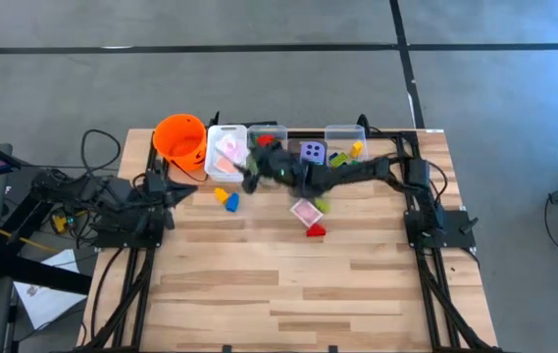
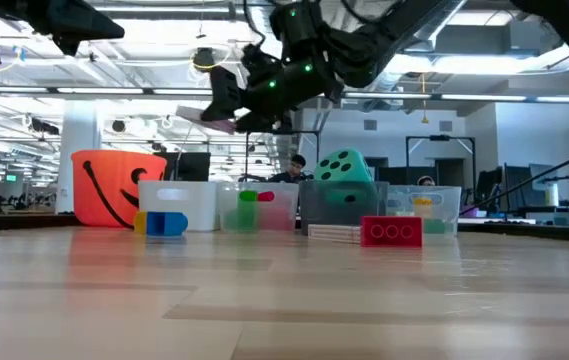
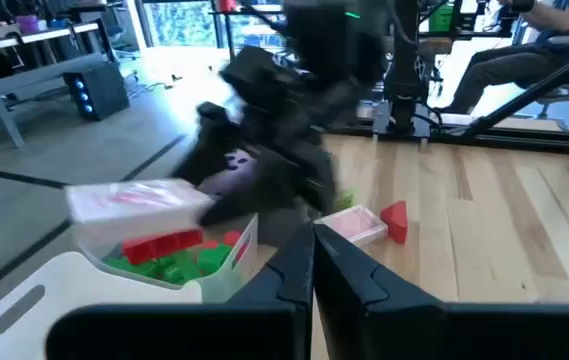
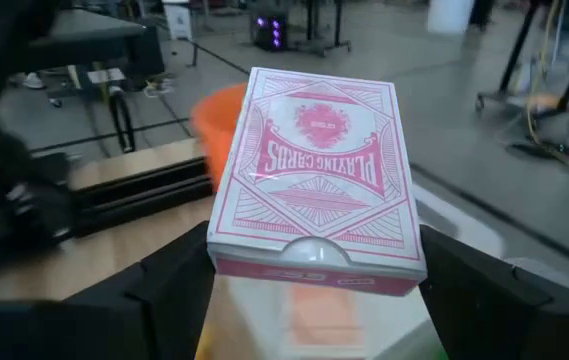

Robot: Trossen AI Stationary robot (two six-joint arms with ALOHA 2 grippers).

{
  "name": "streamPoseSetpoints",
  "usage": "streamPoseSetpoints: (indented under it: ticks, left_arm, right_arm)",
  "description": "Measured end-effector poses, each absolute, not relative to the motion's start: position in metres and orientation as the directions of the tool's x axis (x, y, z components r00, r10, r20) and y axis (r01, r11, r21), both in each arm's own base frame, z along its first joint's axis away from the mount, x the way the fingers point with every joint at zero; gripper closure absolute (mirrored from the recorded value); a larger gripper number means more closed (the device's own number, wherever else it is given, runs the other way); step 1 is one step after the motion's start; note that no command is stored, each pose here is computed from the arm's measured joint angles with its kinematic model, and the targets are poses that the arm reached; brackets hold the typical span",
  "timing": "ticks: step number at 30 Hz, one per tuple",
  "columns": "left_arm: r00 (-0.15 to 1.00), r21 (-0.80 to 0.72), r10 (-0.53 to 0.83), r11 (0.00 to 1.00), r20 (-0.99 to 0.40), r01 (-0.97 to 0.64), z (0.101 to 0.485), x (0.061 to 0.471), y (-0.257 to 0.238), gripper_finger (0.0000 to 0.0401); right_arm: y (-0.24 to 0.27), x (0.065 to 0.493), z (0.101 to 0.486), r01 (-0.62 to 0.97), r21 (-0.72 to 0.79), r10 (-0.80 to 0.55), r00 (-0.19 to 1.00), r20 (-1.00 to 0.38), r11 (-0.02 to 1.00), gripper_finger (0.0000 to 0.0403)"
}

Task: Pick & Place Toys
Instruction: Put the pink playing card box into the white bin

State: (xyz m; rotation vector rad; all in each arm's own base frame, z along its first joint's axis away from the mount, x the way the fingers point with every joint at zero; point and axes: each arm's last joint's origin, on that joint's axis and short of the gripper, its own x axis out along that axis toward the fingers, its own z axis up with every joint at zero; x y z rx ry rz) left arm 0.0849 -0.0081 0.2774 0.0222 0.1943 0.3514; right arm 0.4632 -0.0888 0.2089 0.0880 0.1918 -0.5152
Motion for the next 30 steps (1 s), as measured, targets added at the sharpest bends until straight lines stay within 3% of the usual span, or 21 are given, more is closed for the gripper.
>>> streamPoseSetpoints:
  ticks: [5, 12, 18, 25, 30]
  left_arm:
    - [0.913, 0.055, 0.346, 0.938, -0.215, -0.342, 0.275, 0.091, -0.01, 0.04]
    - [0.896, 0.096, 0.354, 0.935, -0.268, -0.341, 0.269, 0.102, -0.013, 0.04]
    - [0.849, 0.185, 0.453, 0.891, -0.272, -0.415, 0.267, 0.109, -0.013, 0.04]
    - [0.852, 0.391, 0.374, 0.893, -0.367, -0.224, 0.256, 0.126, -0.021, 0.0388]
    - [0.842, 0.511, 0.341, 0.855, -0.418, -0.092, 0.248, 0.142, -0.027, 0.0347]
  right_arm:
    - [-0.105, 0.466, 0.22, 0.442, 0.084, -0.417, 0.884, -0.211, 0.893, 0.0108]
    - [-0.075, 0.476, 0.233, 0.272, -0.009, -0.269, 0.946, -0.181, 0.962, 0.0108]
    - [-0.051, 0.479, 0.229, 0.145, -0.045, -0.151, 0.963, -0.223, 0.988, 0.0102]
    - [-0.029, 0.48, 0.225, 0.055, -0.033, -0.062, 0.964, -0.258, 0.998, 0.0105]
    - [-0.022, 0.479, 0.221, 0.039, -0.029, -0.046, 0.954, -0.297, 0.999, 0.0105]
